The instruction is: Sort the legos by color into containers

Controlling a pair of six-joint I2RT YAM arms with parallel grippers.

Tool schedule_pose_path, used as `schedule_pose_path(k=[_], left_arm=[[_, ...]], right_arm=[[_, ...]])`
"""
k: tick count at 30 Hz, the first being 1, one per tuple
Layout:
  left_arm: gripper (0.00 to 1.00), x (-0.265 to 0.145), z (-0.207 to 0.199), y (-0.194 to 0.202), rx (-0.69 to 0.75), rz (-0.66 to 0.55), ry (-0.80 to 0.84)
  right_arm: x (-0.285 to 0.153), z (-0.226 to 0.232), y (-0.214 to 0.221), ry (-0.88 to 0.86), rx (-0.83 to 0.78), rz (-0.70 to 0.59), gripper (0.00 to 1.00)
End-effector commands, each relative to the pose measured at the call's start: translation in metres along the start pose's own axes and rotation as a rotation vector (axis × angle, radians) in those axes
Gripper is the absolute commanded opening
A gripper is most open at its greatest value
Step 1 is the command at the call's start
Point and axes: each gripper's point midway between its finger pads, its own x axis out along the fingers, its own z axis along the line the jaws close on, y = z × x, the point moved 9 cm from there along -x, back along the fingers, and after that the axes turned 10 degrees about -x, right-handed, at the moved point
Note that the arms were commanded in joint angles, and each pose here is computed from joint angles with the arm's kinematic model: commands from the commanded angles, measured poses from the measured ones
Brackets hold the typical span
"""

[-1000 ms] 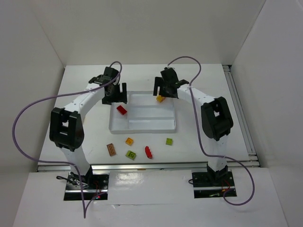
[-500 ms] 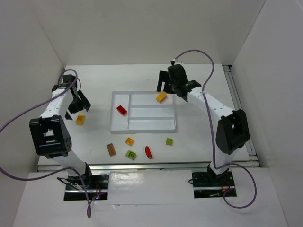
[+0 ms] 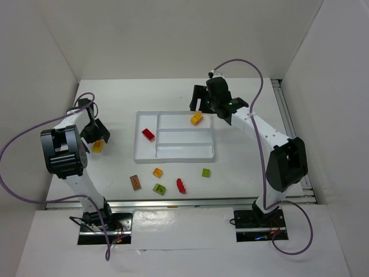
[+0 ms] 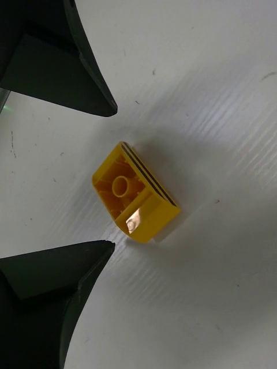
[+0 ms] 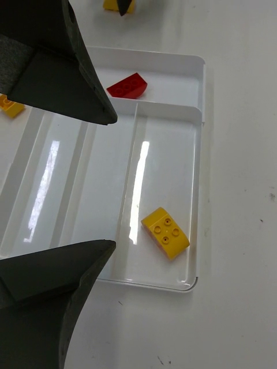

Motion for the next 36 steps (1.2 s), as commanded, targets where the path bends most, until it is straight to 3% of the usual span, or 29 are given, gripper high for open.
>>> schedule_pose_path(k=[1,5,12,13,14,16,17,18,21,24,28,30,32,36], left_arm=[[1.00,0.011,-0.006,-0.003,0.032,0.013,0.030],[0.94,0.016,-0.007,-0.009,0.043,0.005,0.034],[0.61,0.022,-0.008,-0.002,0.033,0.056,0.104],[0.55,0.017,-0.008,-0.003,0.031,0.045,0.112],[0.35,0.017,-0.008,-0.003,0.031,0.045,0.112],[0.21,0.011,-0.007,-0.004,0.029,0.036,0.118],[0.07,0.004,-0.006,-0.006,0.027,0.029,0.123],[0.02,0.001,-0.007,-0.008,0.027,0.026,0.125],[0.00,-0.025,-0.011,-0.008,0.055,-0.028,0.160],[0.00,-0.067,-0.029,0.007,0.139,-0.070,0.310],[0.00,-0.132,-0.082,0.045,0.352,-0.121,0.530],[0.00,-0.152,-0.103,0.064,0.432,-0.085,0.619],[0.00,-0.169,-0.136,0.091,0.525,-0.031,0.698],[0.00,-0.176,-0.184,0.128,0.639,0.001,0.746]], right_arm=[[-0.003,0.007,-0.006,-0.034,-0.006,-0.016,0.88],[-0.003,0.011,-0.004,-0.041,-0.011,-0.014,0.88],[-0.008,0.008,-0.001,-0.027,-0.012,-0.006,0.88],[-0.010,0.007,0.000,-0.027,-0.012,-0.006,0.87],[-0.011,0.011,0.002,-0.035,-0.017,-0.004,0.87],[-0.012,0.015,0.000,-0.045,-0.012,-0.011,0.87],[-0.013,0.019,0.001,-0.042,-0.018,-0.012,0.87],[-0.013,0.019,0.001,-0.042,-0.018,-0.012,0.87],[-0.017,0.016,0.000,-0.013,-0.018,-0.016,0.87],[-0.023,0.015,0.003,-0.038,-0.040,-0.020,0.87],[-0.034,0.012,0.001,-0.008,-0.011,-0.035,0.85],[-0.040,0.004,0.012,0.025,0.012,-0.043,0.85],[-0.062,-0.001,0.006,0.042,0.055,-0.147,0.85],[-0.084,-0.021,0.037,0.119,0.099,-0.175,0.85]])
